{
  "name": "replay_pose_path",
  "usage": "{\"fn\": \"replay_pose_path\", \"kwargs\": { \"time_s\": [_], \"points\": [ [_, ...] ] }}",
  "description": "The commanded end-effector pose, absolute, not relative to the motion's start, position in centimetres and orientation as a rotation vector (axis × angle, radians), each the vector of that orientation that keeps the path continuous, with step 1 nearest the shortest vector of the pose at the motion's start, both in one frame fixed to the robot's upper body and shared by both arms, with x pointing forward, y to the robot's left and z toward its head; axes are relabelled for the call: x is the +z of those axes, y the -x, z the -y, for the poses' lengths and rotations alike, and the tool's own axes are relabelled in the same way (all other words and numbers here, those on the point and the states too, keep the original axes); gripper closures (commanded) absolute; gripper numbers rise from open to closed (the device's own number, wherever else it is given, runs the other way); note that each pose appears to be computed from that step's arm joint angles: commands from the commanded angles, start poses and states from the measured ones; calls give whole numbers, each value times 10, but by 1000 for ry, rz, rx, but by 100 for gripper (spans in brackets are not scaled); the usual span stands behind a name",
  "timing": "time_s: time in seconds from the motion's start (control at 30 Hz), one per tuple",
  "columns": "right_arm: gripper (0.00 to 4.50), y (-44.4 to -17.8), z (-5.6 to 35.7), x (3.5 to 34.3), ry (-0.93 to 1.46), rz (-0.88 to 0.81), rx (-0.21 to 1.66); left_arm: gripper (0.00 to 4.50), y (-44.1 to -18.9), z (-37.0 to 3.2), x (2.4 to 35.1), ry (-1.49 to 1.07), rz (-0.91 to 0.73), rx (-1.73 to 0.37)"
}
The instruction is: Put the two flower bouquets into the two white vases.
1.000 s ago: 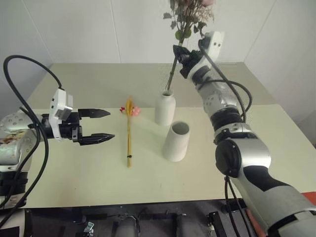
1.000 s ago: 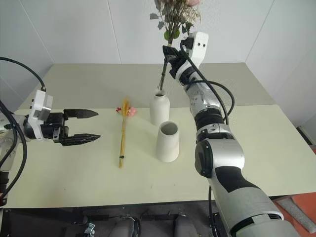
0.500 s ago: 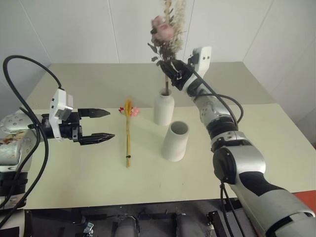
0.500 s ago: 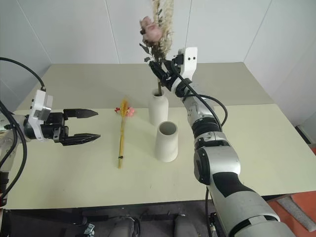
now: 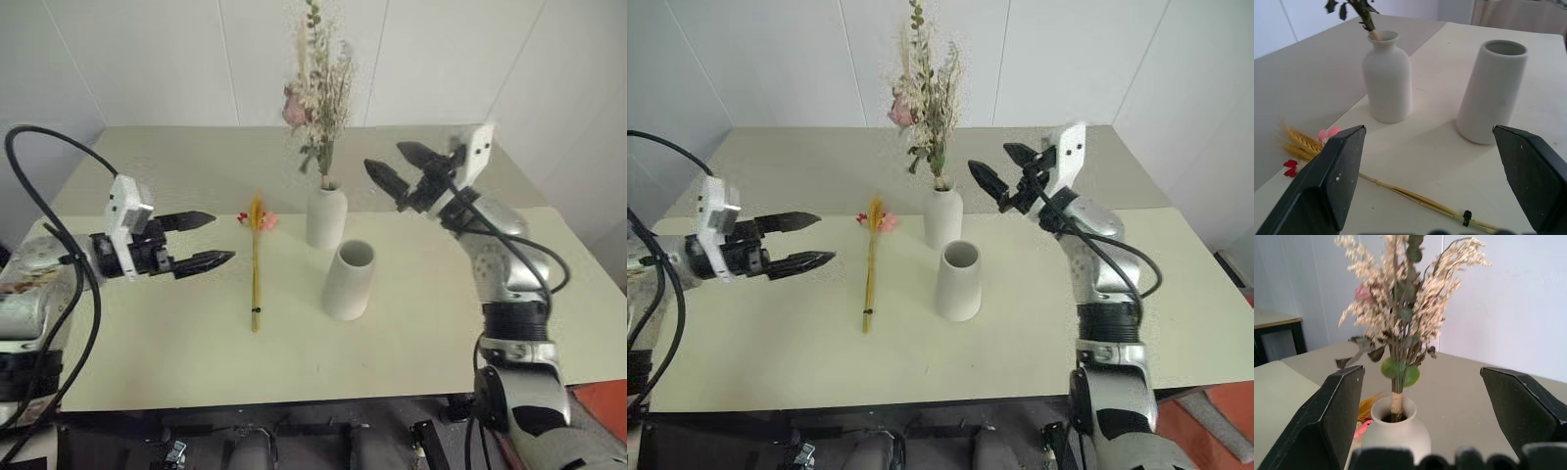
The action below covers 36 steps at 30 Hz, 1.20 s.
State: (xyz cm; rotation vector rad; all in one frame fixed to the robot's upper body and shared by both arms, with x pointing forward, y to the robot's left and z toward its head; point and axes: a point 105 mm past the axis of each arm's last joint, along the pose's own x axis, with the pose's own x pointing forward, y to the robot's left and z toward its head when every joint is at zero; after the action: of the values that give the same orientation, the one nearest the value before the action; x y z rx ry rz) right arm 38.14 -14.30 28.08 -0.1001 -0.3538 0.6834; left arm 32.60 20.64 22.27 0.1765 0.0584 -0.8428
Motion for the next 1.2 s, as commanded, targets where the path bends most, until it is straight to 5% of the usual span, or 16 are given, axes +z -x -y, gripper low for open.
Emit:
{"fn": "replay_pose_path", "kwargs": {
  "time_s": [0.03,0.43,0.8,0.93,1.03,1.2],
  "points": [
    [4,-367,160,290,201,322,639,0,-351,-209,210,-209,-196,-467],
    [4,-336,204,314,395,153,622,0,-363,-166,162,-95,-645,-197],
    [4,-267,224,300,455,-99,844,0,-381,-129,145,18,-822,-265],
    [4,-259,239,297,489,-143,798,0,-380,-118,134,17,-890,-296],
    [0,-257,243,298,487,-140,771,59,-380,-113,131,17,-926,-315],
    [0,-250,248,298,484,-153,759,220,-381,-108,130,-7,-960,-320]
  ]
}}
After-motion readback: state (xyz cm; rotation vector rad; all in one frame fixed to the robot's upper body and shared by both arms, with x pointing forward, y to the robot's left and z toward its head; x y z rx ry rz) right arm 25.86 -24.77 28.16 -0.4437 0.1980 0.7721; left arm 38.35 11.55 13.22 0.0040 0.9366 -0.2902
